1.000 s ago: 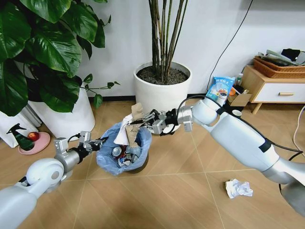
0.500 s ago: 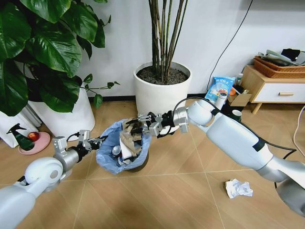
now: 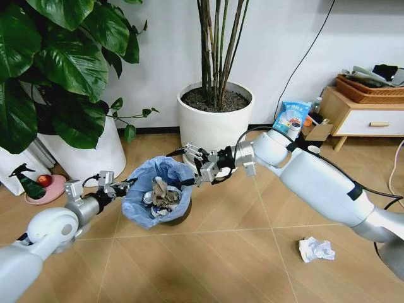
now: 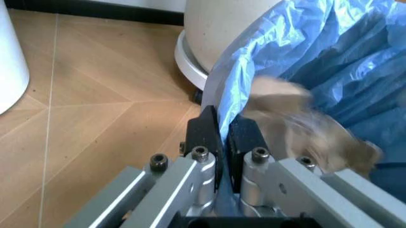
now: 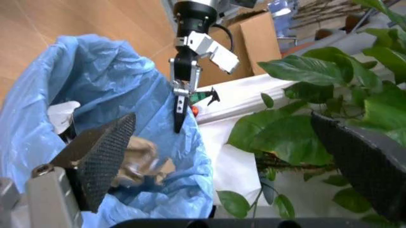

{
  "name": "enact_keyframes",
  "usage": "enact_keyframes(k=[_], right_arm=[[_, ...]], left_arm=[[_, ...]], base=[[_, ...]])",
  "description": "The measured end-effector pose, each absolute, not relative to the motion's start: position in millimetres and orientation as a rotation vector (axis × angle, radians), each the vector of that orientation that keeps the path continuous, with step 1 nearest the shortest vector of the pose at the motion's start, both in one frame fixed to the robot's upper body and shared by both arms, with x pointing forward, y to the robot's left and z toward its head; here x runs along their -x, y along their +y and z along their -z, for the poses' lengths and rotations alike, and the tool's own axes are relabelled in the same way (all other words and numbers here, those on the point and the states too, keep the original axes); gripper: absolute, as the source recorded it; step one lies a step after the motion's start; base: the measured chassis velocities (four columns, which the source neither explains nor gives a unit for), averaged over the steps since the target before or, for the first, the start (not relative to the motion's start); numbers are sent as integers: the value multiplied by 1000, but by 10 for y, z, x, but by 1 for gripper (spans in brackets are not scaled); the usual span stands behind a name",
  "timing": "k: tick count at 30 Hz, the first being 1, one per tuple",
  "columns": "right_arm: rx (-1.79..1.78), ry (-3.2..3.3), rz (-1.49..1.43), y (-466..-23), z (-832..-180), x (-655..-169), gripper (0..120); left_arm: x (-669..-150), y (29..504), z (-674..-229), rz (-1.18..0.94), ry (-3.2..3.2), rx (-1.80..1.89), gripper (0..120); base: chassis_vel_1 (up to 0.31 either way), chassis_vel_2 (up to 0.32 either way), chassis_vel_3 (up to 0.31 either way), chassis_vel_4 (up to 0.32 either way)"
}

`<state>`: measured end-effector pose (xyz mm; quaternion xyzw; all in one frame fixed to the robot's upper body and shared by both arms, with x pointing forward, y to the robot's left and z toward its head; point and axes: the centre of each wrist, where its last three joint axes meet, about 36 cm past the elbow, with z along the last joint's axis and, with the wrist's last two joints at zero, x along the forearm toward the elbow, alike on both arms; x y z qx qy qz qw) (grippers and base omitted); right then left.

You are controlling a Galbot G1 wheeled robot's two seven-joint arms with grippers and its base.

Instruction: Pick up the trash bin and place the garbage on the floor into it.

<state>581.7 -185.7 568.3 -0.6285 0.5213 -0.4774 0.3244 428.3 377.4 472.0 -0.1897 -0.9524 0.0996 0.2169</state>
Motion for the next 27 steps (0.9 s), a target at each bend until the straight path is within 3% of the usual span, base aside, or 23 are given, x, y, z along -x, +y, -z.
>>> enact_keyframes(k=[6,11,13,17,27], right_arm=[[1593,1531,1175,-1963,-5705,-5868,100],[1421,2064,841,-2227,-5399,-5801,100],[1162,2549,514,-2438,-4983,-5507,100],[759,3029,173,-2638,-4626,-5142,100],[-46,3530,-135,-2986,-3883,-4396,100]], left_arm=[[-4261,3734,-4726,-295,-2632,517,0],[-4185,3731,-4708,-286,-2612,514,0],[-4166,3731,-4752,-275,-2618,524,0],[-4166,3727,-4777,-270,-2625,531,0],[-4114,3705,-4758,-267,-2625,540,0]], base=[[0,0,0,0],[0,0,0,0],[0,0,0,0],[0,0,0,0],[0,0,0,0]])
